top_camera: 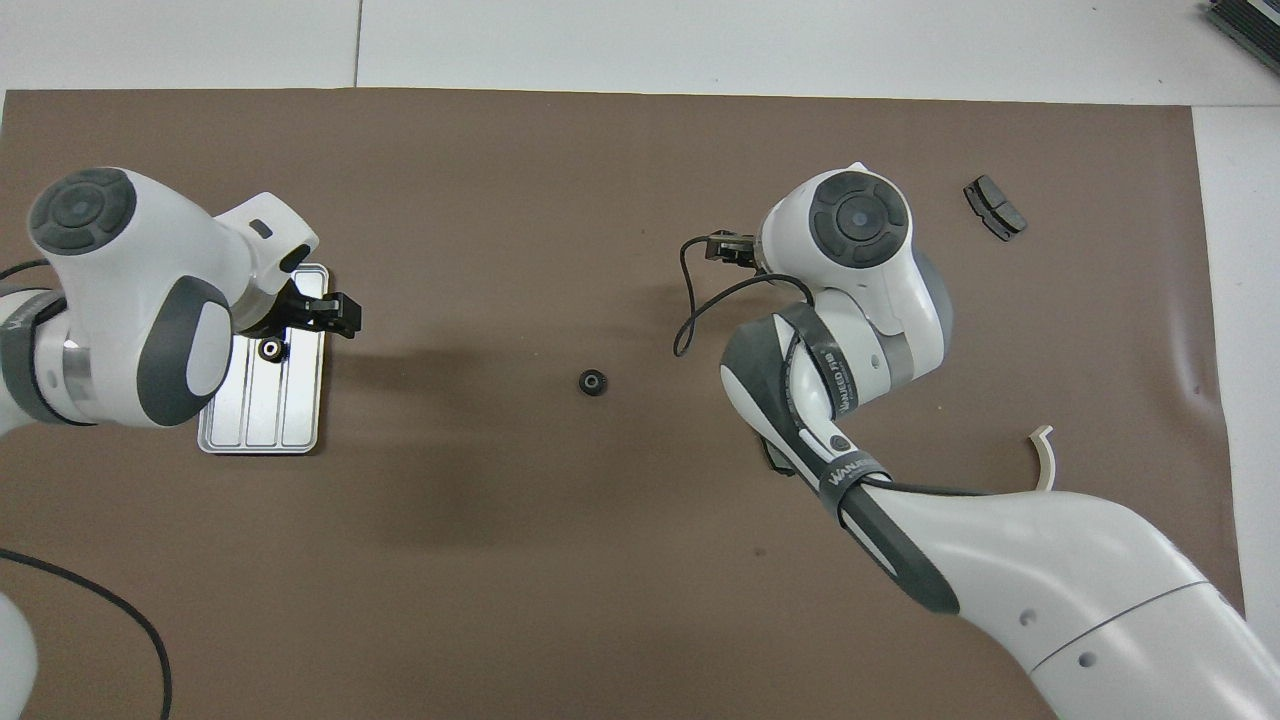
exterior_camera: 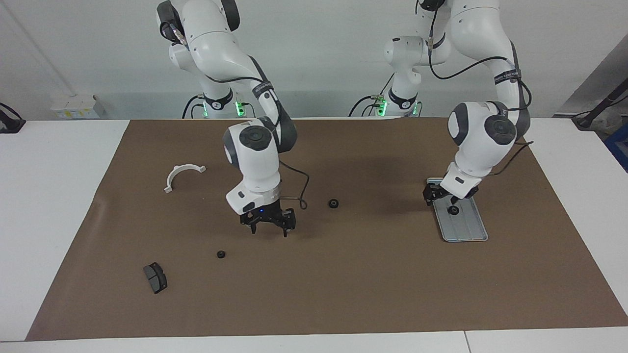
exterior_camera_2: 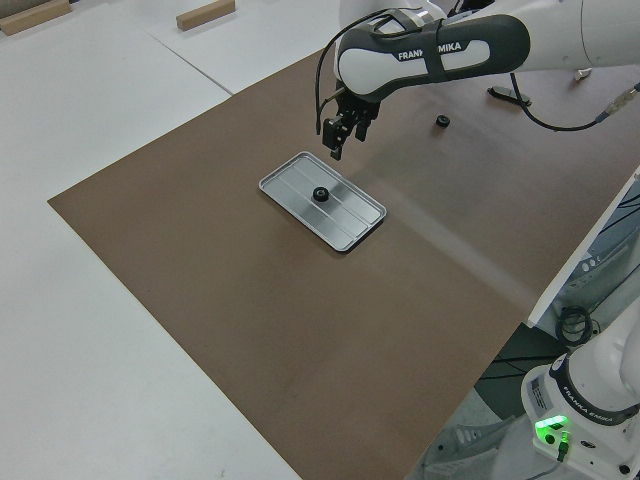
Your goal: Pick bearing gear from pile to tray
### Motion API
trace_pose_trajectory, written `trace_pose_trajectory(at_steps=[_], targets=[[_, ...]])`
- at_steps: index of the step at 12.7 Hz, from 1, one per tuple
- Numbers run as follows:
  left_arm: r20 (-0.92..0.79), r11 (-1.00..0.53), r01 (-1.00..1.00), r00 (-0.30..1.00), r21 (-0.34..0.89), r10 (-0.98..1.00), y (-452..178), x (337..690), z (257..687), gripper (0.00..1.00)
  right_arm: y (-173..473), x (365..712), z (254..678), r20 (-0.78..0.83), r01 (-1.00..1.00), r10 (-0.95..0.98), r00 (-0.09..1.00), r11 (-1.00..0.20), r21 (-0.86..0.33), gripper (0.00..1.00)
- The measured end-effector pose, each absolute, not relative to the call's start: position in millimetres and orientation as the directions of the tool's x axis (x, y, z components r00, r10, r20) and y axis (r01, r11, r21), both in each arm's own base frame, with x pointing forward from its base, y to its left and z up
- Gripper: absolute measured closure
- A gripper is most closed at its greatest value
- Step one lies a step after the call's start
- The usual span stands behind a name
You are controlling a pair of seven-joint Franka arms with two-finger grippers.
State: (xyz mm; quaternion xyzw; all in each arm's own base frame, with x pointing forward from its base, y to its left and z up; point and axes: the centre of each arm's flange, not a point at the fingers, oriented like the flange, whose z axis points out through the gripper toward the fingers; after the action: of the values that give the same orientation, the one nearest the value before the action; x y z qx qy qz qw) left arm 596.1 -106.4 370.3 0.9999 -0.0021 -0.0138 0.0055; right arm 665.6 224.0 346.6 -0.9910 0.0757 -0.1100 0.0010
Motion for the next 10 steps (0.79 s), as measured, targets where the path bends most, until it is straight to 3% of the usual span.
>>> trace_pose_trajectory(at_steps=[4,6,10], targets=[[0.016,-0.991,0.129,0.991,0.026,0.13,-200.6,577.2,374.6,0.2,153.4,690.4,323.9,0.234,-0.12,-0.116,0.965,-0.993,0.001,0.02],[0.035,-0.984,0.172,0.984,0.044,0.173,-250.2,561.1,374.9,0.21,120.7,698.5,310.0,0.228,-0.117,-0.112,0.967,-0.993,0.008,0.2],[0.056,-0.971,0.226,0.971,0.083,0.231,-321.3,537.7,357.1,0.21,114.2,699.5,304.1,0.214,-0.129,-0.129,0.968,-0.992,-0.015,0.35]])
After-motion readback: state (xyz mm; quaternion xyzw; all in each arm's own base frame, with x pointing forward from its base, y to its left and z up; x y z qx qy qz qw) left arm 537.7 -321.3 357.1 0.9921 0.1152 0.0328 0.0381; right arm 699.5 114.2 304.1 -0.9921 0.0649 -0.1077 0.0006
